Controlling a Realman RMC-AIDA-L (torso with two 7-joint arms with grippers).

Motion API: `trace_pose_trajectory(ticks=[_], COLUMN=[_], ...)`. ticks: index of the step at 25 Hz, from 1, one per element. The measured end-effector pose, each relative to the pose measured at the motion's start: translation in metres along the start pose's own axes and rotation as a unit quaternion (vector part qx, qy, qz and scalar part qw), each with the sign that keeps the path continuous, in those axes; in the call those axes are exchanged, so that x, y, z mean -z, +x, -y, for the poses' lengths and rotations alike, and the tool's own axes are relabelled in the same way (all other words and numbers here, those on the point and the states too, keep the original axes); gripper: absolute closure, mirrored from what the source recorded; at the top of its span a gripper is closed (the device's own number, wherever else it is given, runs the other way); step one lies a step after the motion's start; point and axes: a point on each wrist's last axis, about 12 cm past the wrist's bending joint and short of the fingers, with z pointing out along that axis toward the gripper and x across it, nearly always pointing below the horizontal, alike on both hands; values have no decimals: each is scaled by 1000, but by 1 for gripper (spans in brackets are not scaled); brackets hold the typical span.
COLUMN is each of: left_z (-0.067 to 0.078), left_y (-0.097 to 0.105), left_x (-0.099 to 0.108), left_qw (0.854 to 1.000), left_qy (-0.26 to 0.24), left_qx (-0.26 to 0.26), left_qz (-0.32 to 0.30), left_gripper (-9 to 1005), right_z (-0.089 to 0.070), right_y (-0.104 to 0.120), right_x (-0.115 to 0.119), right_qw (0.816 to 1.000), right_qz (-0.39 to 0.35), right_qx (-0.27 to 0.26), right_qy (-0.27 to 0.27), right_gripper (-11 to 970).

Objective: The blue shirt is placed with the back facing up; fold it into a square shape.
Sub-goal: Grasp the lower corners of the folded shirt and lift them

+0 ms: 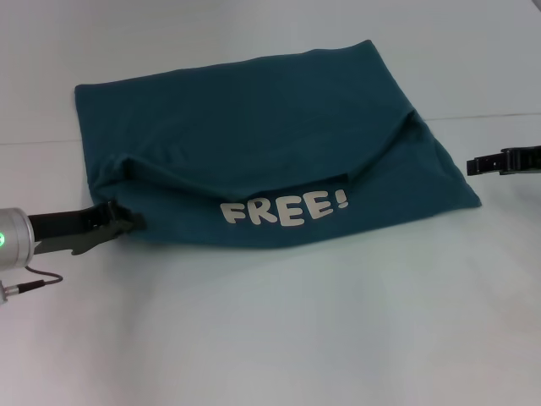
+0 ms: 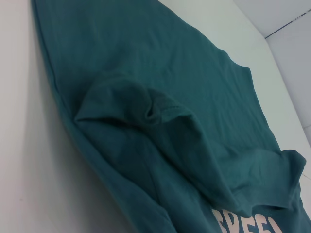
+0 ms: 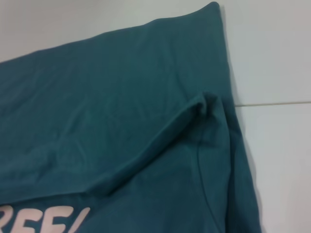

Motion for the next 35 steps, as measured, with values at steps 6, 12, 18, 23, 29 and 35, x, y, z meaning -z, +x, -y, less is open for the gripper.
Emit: trace_pose_trajectory(ticks=[6, 12, 18, 23, 29, 35], left_z=[1, 2, 2, 2, 2, 1], left_y=[0, 0, 2, 2, 2, 4], left_x=[0, -1, -2, -2, -2, -2], left_qw=[1000, 1000, 1000, 1000, 1000, 1000], left_qy=[1, 3, 4, 4, 4, 3], left_qx=[0, -1, 0, 0, 0, 3], left_qz=[1, 1, 0, 0, 0, 0], left_gripper=[987, 986, 984, 983, 982, 980], right_z=[-4, -6, -12, -21, -25, -23], right_y=[14, 20, 25, 28, 28, 24], right_x=[-22, -36, -46, -58, -62, -58], right_qw=[1000, 999, 999, 998, 998, 999], right_qz=[-2, 4, 7, -2, -4, 13], right_qx=[-3, -15, -7, 12, 21, 6], right_qy=[22, 37, 47, 54, 58, 53], right_gripper=[286, 286, 297, 304, 313, 383])
